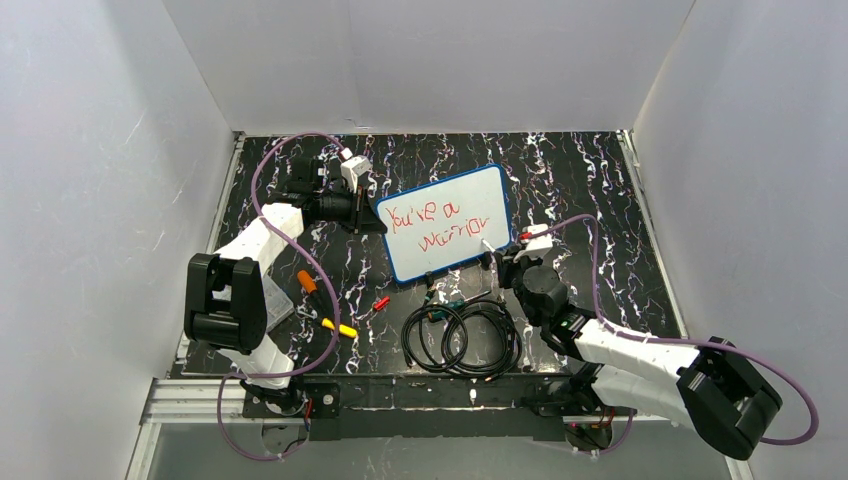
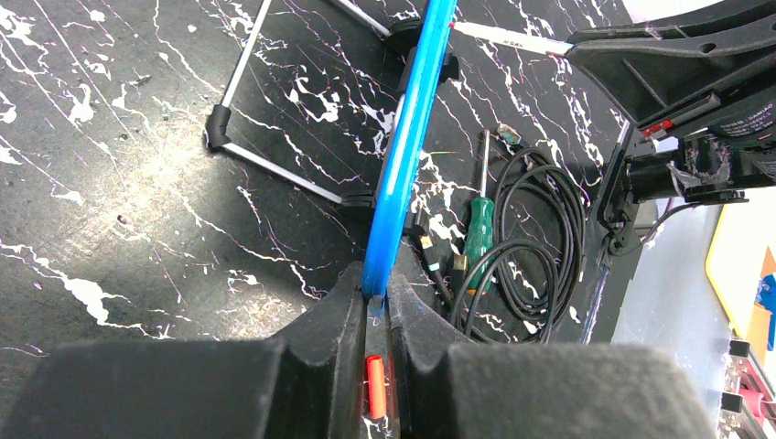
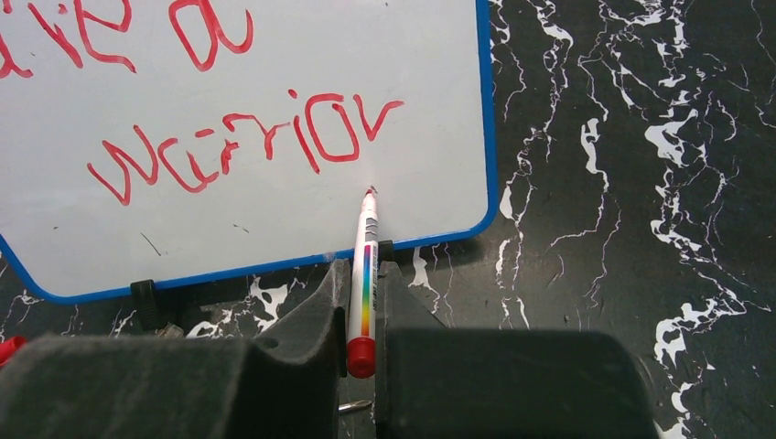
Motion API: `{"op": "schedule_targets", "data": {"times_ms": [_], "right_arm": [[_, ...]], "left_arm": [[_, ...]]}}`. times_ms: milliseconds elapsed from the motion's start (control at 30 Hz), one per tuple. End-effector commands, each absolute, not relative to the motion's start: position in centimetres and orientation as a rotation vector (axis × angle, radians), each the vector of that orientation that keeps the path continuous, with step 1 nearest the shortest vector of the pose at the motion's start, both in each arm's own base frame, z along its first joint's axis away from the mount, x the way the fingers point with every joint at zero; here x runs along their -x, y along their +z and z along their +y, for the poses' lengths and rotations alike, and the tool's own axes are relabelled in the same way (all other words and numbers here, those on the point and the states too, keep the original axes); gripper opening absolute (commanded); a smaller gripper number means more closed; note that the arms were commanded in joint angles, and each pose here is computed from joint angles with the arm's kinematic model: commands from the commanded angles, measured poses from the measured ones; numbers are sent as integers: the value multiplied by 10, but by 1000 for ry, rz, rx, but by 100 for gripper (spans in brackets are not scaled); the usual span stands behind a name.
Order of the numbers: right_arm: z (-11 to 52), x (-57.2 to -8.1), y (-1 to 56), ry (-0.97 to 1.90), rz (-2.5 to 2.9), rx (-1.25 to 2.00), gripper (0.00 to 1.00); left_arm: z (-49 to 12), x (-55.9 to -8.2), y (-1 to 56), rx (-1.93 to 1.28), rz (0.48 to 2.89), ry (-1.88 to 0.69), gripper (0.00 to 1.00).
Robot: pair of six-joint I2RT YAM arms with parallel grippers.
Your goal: Write a sentence on the whiteboard
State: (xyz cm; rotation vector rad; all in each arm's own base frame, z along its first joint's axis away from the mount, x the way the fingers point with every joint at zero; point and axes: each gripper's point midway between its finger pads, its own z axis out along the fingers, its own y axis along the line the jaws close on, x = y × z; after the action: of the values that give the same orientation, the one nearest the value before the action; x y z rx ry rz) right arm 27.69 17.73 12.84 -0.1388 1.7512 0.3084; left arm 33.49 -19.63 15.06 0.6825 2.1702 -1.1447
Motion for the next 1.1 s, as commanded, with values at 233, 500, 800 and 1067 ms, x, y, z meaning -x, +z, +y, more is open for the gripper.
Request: {"op": "schedule_targets", "data": {"times_ms": [233, 500, 800, 1067], "right_arm": [[177, -272, 117, 322, 1785, 123, 1], [176, -270, 112, 302, 1820, 126, 1], [176, -270, 116, 303, 1807, 123, 1], [175, -278, 144, 301, 1719, 94, 1]], "left_arm": [[-199, -335, 167, -716, 2121, -1136, 0], [-198, -335, 167, -716, 2121, -1134, 0], [-198, -335, 168, -716, 2120, -1134, 0], [-198, -334, 168, -716, 2119, -1133, 0]]}}
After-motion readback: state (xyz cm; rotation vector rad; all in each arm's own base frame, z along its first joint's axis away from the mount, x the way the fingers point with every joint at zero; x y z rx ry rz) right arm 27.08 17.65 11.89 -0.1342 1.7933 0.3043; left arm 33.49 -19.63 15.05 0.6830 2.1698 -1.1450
